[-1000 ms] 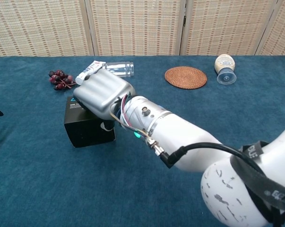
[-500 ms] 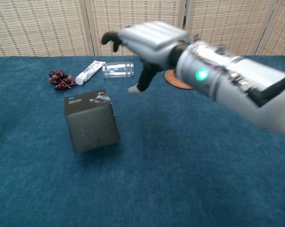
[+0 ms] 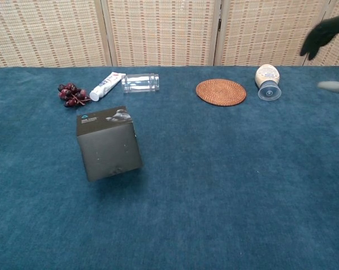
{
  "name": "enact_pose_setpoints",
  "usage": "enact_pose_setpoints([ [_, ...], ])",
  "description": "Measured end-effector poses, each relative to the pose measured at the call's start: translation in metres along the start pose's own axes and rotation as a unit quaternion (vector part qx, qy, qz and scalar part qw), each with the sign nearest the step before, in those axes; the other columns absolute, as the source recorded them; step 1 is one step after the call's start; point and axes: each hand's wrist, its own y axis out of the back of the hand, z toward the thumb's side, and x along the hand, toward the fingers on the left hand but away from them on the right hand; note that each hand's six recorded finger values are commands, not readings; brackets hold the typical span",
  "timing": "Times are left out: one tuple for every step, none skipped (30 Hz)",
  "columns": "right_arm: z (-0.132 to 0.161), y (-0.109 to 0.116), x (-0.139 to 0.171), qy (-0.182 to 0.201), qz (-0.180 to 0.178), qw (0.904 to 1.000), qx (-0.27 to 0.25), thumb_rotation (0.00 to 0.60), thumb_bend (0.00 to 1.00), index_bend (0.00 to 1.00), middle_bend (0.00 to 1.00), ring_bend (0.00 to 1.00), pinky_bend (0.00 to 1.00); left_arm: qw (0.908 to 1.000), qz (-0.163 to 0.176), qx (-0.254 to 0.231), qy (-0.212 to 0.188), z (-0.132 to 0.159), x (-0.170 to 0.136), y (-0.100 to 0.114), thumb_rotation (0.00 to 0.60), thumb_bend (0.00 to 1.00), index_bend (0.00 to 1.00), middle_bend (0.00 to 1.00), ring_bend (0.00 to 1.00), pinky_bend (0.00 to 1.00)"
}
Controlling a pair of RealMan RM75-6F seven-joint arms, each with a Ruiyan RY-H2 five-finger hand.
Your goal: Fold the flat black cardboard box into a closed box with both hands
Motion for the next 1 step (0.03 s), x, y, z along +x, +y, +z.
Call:
enact_pose_setpoints([
  [-0.0105, -0.0013, 0.0110, -0.011, 0.002, 0.9999, -0.005, 0.600, 0.27, 0.32, 0.34, 0.28, 0.47, 1.0000, 0.006, 0.001, 0.000, -0.0013, -0.0043, 0.0003, 0.600, 0.16, 0.00, 0.00, 0.00, 0.35],
])
